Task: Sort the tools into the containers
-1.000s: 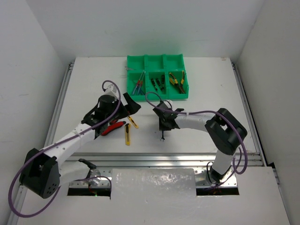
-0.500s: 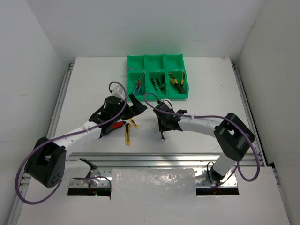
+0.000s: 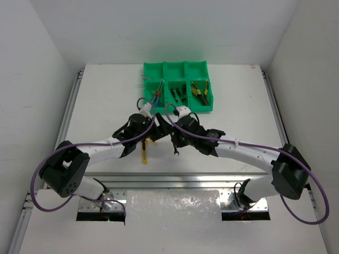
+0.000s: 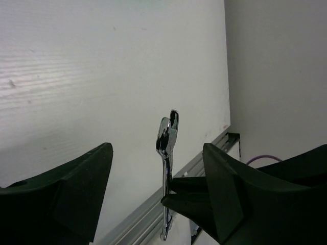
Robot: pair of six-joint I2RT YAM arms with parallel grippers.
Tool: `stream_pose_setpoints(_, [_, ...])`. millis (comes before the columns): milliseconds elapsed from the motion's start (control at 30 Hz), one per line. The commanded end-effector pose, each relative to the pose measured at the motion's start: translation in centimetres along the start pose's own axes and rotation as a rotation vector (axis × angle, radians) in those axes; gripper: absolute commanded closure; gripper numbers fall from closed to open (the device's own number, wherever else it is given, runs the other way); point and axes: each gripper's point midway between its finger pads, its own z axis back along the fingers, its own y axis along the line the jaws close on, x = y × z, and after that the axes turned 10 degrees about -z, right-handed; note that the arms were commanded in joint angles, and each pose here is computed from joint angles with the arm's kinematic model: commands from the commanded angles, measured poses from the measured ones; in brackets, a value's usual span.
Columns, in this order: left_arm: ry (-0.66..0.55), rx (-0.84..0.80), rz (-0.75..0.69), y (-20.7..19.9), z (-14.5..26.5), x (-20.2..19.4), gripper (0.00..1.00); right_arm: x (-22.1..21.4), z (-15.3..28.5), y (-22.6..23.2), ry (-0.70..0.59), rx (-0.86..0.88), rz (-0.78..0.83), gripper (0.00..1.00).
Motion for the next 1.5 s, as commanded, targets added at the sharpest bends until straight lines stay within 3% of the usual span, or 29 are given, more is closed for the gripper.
stream_pose_setpoints(0, [-0.04,-0.117,-0.015,-3.7,-0.8,1.4,0.35,1.6,1.0,2.6,-0.06,0.1,0.017,1.0])
stream_pose_setpoints(133, [-0.022,-0.136,-0.011,-4.2,-1.3,0.9,0.58,2.0,1.4,3.2,-0.085,0.123,0.013,1.0])
stream_pose_setpoints(167, [-0.017,-0.138,-0.01,-4.2,-1.4,0.7,0.71,2.1,1.5,3.3,-0.088,0.131,0.011,1.0])
stream_pose_setpoints(267, [-0.011,-0.159,-0.02,-4.8,-1.7,0.8,1.0,2.7,1.7,3.8,-0.104,0.146,0.009,1.0])
stream_pose_setpoints(300, [-0.014,-0.159,-0.031,-5.0,-1.7,1.0,1.0,2.9,1.8,3.7,-0.107,0.139,0.009,1.0])
stream_pose_setpoints(333, [-0.014,-0.137,-0.058,-4.5,-1.9,1.1,1.0,2.8,1.9,3.7,-0.101,0.134,0.004,0.93])
stream_pose_setpoints(367, [-0.04,-0.13,-0.085,-5.1,-2.1,2.3,1.0,2.6,2.1,3.3,-0.09,0.122,0.007,0.55])
stream_pose_setpoints(433, [-0.09,0.056,-0.164,-2.3,-2.6,5.1,1.0,3.1,2.9,1.0,-0.118,0.006,-0.028,0.13])
stream_pose_setpoints(467, [-0.127,0.053,-0.161,-2.7,-2.6,7.0,1.0,2.8,3.4,0.6,-0.103,-0.007,-0.023,0.06])
stream_pose_setpoints(600, [-0.238,0.216,-0.156,1.6,-2.1,15.8,1.0,3.7,5.7,-3.7,-0.126,-0.15,-0.057,0.03])
stream_pose_setpoints(667, [-0.333,0.281,-0.186,2.8,-2.3,22.4,1.0,4.2,7.1,-4.8,-0.149,-0.175,-0.046,0.03])
stream_pose_setpoints(700, [-0.414,0.295,-0.209,1.4,-1.8,26.8,1.0,4.3,7.6,-5.1,-0.155,-0.181,-0.03,0.02])
stream_pose_setpoints(767, [-0.425,0.372,-0.234,4.5,-3.3,30.0,1.0,4.4,8.6,-5.5,-0.166,-0.182,-0.017,0.02])
stream_pose_setpoints(867, [-0.547,0.511,-0.298,6.5,-4.5,37.3,1.0,4.3,9.5,-6.1,-0.173,-0.181,0.023,0.02])
stream_pose_setpoints(900, [-0.631,0.496,-0.34,4.6,-4.0,40.6,1.0,4.2,9.6,-6.3,-0.174,-0.184,0.034,0.01])
stream_pose_setpoints(933, [-0.631,0.552,-0.34,7.3,-5.7,41.1,1.0,4.0,9.7,-6.7,-0.175,-0.197,0.042,0.01])
stream_pose_setpoints(1000, [-0.701,0.564,-0.334,8.5,-6.3,44.2,1.0,4.3,10.1,-7.2,-0.19,-0.206,0.065,0.01])
stream_pose_setpoints(1067, [-0.795,0.494,-0.334,7.8,-6.8,46.3,1.0,4.3,10.2,-7.3,-0.191,-0.205,0.079,0.01])
stream_pose_setpoints(1167, [-0.868,0.413,-0.344,8.3,-8.4,46.6,1.0,4.4,10.0,-6.8,-0.197,-0.176,0.096,0.01])
stream_pose_setpoints(1300, [-0.886,0.412,-0.291,11.7,-11.1,45.0,1.0,4.5,9.9,-6.8,-0.2,-0.173,0.113,0.01])
stream_pose_setpoints(1467, [-0.927,0.43,-0.252,12.4,-12.8,43.9,0.95,4.2,9.3,-6.5,-0.193,-0.151,0.118,0.01])
